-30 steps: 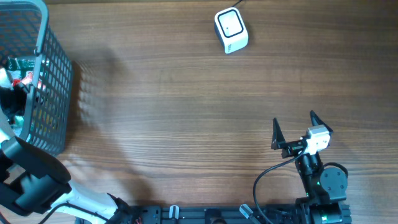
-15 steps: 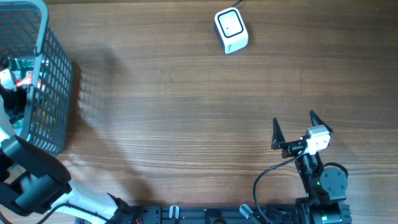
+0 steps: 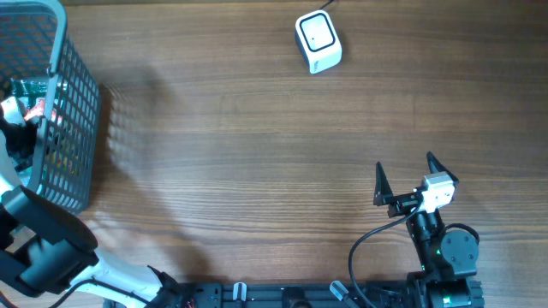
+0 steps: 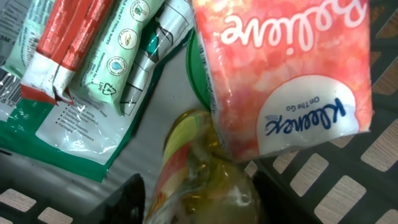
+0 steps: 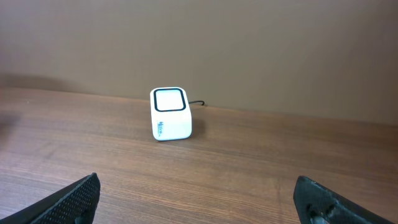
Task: Scan the item barcode
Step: 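Grasp the yellow oil bottle by its neck and lift it out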
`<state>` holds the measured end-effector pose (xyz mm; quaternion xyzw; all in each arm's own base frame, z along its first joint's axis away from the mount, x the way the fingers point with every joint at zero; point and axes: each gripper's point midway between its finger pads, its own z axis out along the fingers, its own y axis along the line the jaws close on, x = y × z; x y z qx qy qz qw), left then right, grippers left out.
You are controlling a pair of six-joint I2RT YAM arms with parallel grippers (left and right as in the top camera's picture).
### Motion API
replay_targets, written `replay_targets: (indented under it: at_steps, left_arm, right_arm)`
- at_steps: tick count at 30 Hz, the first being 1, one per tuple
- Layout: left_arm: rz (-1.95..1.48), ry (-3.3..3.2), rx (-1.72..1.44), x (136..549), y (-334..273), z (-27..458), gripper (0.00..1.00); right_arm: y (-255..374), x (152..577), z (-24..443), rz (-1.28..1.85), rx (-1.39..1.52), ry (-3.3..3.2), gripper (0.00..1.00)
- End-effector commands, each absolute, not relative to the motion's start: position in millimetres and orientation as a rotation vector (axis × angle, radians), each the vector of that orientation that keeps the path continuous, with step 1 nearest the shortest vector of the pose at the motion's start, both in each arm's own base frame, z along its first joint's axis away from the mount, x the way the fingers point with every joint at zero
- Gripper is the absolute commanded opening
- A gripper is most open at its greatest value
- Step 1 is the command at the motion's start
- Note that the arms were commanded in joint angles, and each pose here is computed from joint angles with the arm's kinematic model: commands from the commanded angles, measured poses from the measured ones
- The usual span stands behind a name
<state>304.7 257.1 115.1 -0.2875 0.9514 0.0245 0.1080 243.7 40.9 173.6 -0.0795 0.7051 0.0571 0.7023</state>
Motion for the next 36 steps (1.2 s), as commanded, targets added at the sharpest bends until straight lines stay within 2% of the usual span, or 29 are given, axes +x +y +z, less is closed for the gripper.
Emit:
replay_targets:
  at_steps: [1,3,10,18,23,30,36]
  left_arm:
    - [0.028,2.805,-0.882,305,252,108,0.33]
    - [0.031,2.799,-0.879,305,252,110,0.29]
    - [0.111,2.649,-0.871,317,262,164,0.29]
    - [0.258,2.285,-0.809,325,268,303,0.31]
    - [0.232,2.023,-0.824,316,248,386,0.31]
    - [0.018,1.995,-0.691,327,163,415,0.26]
    - [-0.128,2.145,-0.508,355,65,395,0.22]
  right_arm:
    - [44,243,176,0.129,-0.201,1.556,1.0]
    - [44,243,176,0.129,-0.201,1.556,1.0]
    - [44,243,176,0.129,-0.201,1.556,1.0]
    - [44,243,176,0.129,-0.201,1.556,1.0]
    - [44,243,176,0.129,-0.201,1.556,1.0]
    - [44,243,176,0.129,-0.201,1.556,1.0]
    - [44,243,176,0.129,-0.201,1.556,1.0]
